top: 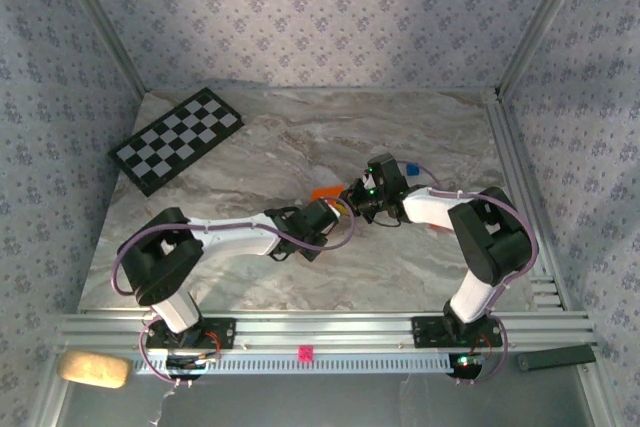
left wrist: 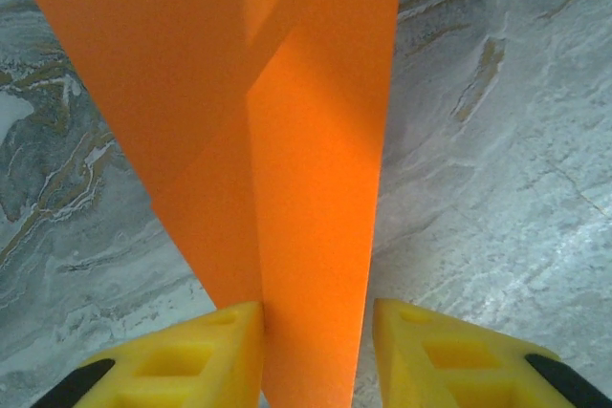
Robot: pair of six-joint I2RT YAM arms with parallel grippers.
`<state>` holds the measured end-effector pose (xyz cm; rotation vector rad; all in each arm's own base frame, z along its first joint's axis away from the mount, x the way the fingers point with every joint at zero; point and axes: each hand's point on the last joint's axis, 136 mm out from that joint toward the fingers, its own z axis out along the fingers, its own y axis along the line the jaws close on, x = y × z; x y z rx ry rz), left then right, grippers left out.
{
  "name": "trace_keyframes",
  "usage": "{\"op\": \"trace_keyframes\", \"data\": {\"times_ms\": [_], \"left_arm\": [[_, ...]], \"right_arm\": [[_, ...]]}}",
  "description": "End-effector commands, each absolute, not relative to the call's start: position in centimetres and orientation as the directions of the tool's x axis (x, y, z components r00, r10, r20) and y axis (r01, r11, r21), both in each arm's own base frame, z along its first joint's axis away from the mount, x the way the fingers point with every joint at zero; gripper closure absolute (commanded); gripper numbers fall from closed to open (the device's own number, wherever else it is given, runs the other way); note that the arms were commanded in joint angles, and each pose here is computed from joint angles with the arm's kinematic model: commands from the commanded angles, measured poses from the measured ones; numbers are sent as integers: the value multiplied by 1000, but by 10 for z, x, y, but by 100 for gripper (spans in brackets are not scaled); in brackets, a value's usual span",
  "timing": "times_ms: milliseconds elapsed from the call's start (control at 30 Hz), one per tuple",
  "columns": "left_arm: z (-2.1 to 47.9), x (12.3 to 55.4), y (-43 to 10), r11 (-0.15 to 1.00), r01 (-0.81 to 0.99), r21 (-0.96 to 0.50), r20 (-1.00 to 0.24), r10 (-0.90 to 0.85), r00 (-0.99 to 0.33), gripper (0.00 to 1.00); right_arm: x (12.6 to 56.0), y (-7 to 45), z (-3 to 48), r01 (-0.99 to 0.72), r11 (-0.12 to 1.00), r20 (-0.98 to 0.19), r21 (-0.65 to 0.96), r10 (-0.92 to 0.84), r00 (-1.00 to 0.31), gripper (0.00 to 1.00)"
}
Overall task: Fold a paper plane with a square sheet of paper (pick it up from the middle)
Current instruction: Fold the wing for the fifth time at the center of the table.
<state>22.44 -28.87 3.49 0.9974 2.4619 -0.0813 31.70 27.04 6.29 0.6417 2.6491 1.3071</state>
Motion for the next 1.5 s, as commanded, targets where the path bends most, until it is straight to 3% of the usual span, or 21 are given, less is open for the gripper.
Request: {"op": "trace_keyframes", "data": {"times_ms": [0, 600, 700, 800, 900, 1067, 1467], "left_arm": [[38, 227, -291, 722, 674, 155, -447, 660, -604, 69], [37, 229, -288, 729, 663, 173, -448, 657, -606, 86], [35, 228, -289, 732, 661, 163, -448, 652, -611, 89], [33, 226, -290, 739, 658, 145, -447, 642, -623, 91], [30, 224, -292, 745, 656, 120, -447, 630, -635, 91], [25, 222, -298, 758, 649, 56, -436, 604, -668, 89], [23, 225, -300, 797, 593, -117, -416, 502, -758, 85]], "right_arm": [[316, 270, 68, 324, 531, 75, 783, 437, -896, 96], [316, 268, 69, 322, 540, 68, 778, 437, -897, 94], [317, 264, 73, 306, 551, 45, 776, 436, -899, 86], [315, 253, 79, 287, 606, 1, 742, 427, -904, 70], [313, 235, 88, 267, 674, -72, 688, 431, -900, 61], [306, 210, 91, 282, 721, -121, 633, 452, -884, 58], [297, 212, 85, 256, 717, -126, 649, 434, -892, 59]]}}
